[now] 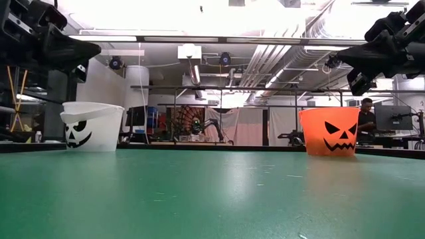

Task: Sort candy by brand, put in halloween buckets
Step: Return to Home Position

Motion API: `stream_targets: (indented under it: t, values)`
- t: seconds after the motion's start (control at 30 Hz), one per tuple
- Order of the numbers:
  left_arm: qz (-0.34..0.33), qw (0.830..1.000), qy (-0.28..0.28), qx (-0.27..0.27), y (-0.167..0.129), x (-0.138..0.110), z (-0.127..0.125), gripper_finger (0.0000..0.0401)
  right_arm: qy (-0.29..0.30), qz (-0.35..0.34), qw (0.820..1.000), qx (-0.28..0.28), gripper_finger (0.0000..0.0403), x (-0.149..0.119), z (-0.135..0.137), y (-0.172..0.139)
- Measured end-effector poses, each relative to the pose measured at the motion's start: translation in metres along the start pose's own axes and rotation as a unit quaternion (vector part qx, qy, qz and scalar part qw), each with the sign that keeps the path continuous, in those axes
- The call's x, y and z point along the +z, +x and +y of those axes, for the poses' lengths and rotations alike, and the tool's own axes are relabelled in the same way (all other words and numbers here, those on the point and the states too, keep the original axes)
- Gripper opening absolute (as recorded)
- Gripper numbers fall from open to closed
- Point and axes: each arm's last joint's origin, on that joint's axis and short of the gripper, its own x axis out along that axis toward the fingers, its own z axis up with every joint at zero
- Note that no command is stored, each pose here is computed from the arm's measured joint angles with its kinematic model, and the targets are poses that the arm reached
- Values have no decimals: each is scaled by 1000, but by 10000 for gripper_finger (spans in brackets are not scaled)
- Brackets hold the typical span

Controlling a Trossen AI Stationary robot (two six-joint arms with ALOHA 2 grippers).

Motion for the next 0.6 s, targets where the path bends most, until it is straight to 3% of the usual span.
stream_targets:
  t: [0.6]
  values:
    - [7, 1000, 1, 1, 1, -1, 0, 1, 0, 0, 1000, 0, 0, 0, 0, 0]
